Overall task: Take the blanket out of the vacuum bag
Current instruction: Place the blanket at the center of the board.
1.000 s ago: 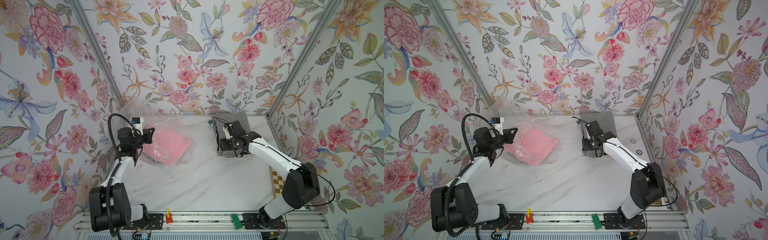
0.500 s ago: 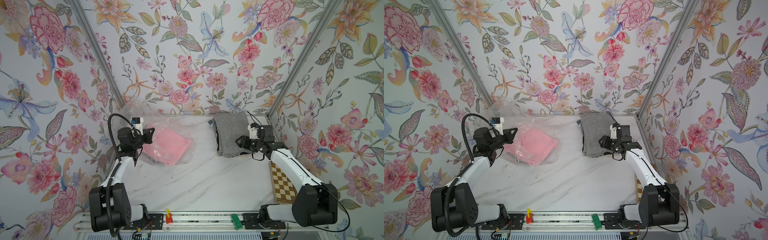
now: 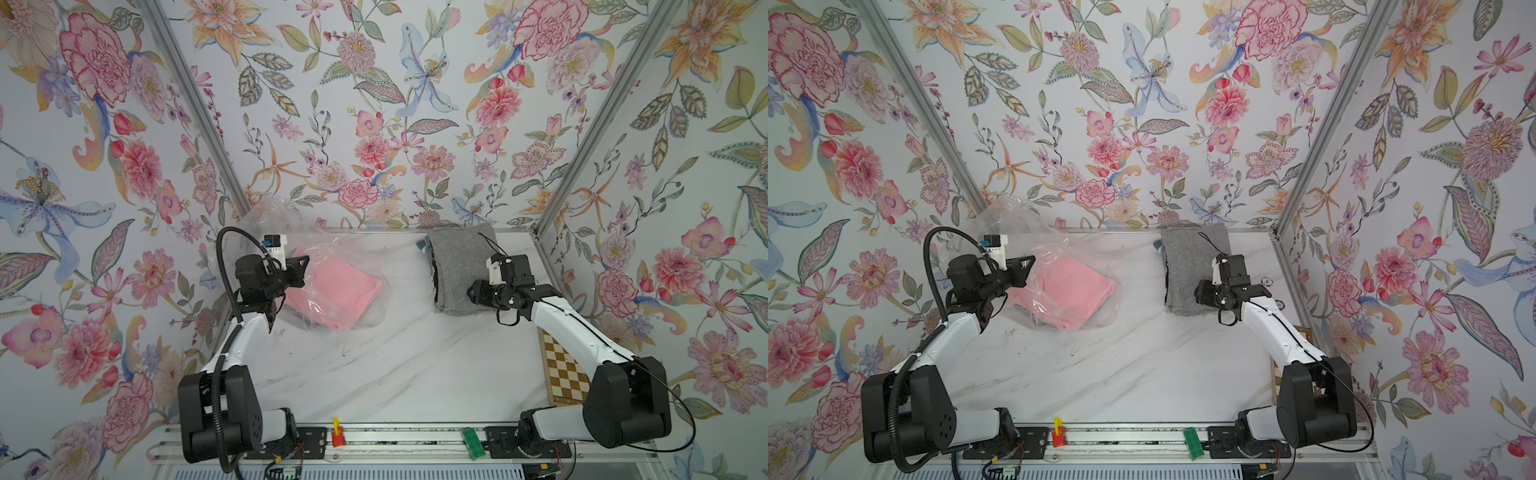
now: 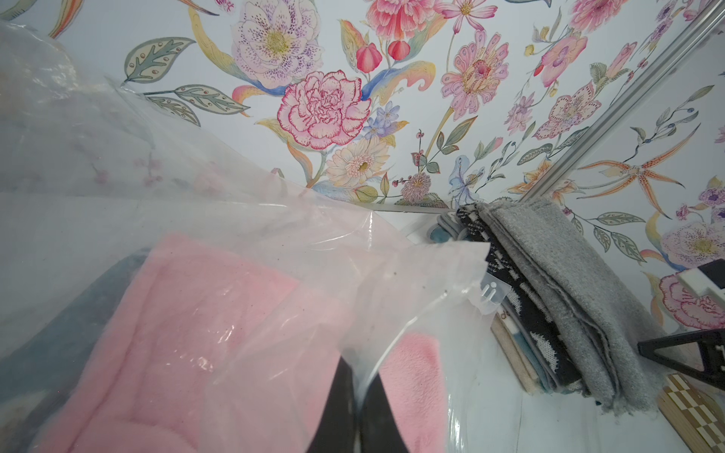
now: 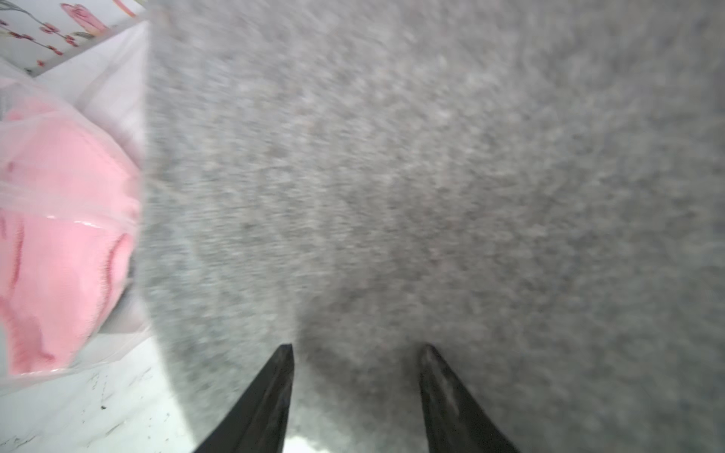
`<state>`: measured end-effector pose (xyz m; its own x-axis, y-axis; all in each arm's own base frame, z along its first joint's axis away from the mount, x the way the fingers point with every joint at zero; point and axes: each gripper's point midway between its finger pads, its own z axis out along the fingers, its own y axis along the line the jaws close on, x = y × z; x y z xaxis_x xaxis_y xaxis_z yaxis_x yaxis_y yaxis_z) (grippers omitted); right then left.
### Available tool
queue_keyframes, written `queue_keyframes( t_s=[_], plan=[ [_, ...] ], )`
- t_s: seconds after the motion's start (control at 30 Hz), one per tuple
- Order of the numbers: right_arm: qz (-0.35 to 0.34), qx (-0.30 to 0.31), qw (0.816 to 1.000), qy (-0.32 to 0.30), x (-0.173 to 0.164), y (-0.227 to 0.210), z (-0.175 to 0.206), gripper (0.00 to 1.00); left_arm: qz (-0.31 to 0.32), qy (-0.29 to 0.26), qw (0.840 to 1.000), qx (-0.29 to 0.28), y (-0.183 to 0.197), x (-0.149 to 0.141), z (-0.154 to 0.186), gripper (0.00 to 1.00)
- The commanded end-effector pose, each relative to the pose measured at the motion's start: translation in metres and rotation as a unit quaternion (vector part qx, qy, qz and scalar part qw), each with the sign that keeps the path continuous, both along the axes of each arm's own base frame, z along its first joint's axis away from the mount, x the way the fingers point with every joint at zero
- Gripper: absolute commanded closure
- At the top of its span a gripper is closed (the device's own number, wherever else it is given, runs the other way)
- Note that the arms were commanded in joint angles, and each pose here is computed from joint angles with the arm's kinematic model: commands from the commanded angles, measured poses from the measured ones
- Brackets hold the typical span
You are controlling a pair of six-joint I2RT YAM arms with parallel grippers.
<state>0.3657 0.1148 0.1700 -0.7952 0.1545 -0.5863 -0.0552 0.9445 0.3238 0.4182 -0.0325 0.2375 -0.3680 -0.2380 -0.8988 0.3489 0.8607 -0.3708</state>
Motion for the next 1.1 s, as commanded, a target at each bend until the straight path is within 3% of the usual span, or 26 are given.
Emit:
queue_keyframes(
  t_s=[0.0, 0.2, 0.33, 0.57, 0.83, 1.07],
  plan=[
    [-0.001, -0.024, 0.999, -0.042, 0.003, 0.002, 0.049, 0.46, 0.011, -0.013, 1.0, 0.015, 0.01, 0.006, 0.008, 0.95],
    [0.07, 0.028, 0.995, -0.059, 0.022, 0.045, 0.061, 0.45, 0.012, -0.013, 1.0, 0.017, 0.01, 0.007, 0.008, 0.95],
    [0.103, 0.065, 0.992, -0.038, 0.032, 0.075, 0.032, 0.45, 0.012, -0.013, 1.0, 0.019, 0.01, 0.006, 0.008, 0.95],
    [0.095, 0.047, 0.994, 0.006, 0.04, 0.071, -0.018, 0.47, 0.01, -0.014, 1.0, 0.016, 0.009, 0.006, 0.01, 0.95],
    [0.094, 0.079, 0.987, -0.103, 0.068, 0.062, 0.079, 0.42, 0.01, -0.015, 1.0, 0.017, 0.009, 0.006, 0.01, 0.95],
    [0.044, 0.12, 0.98, -0.153, 0.129, 0.02, 0.105, 0.42, 0.011, -0.015, 1.0, 0.017, 0.01, 0.006, 0.01, 0.95]
  ],
)
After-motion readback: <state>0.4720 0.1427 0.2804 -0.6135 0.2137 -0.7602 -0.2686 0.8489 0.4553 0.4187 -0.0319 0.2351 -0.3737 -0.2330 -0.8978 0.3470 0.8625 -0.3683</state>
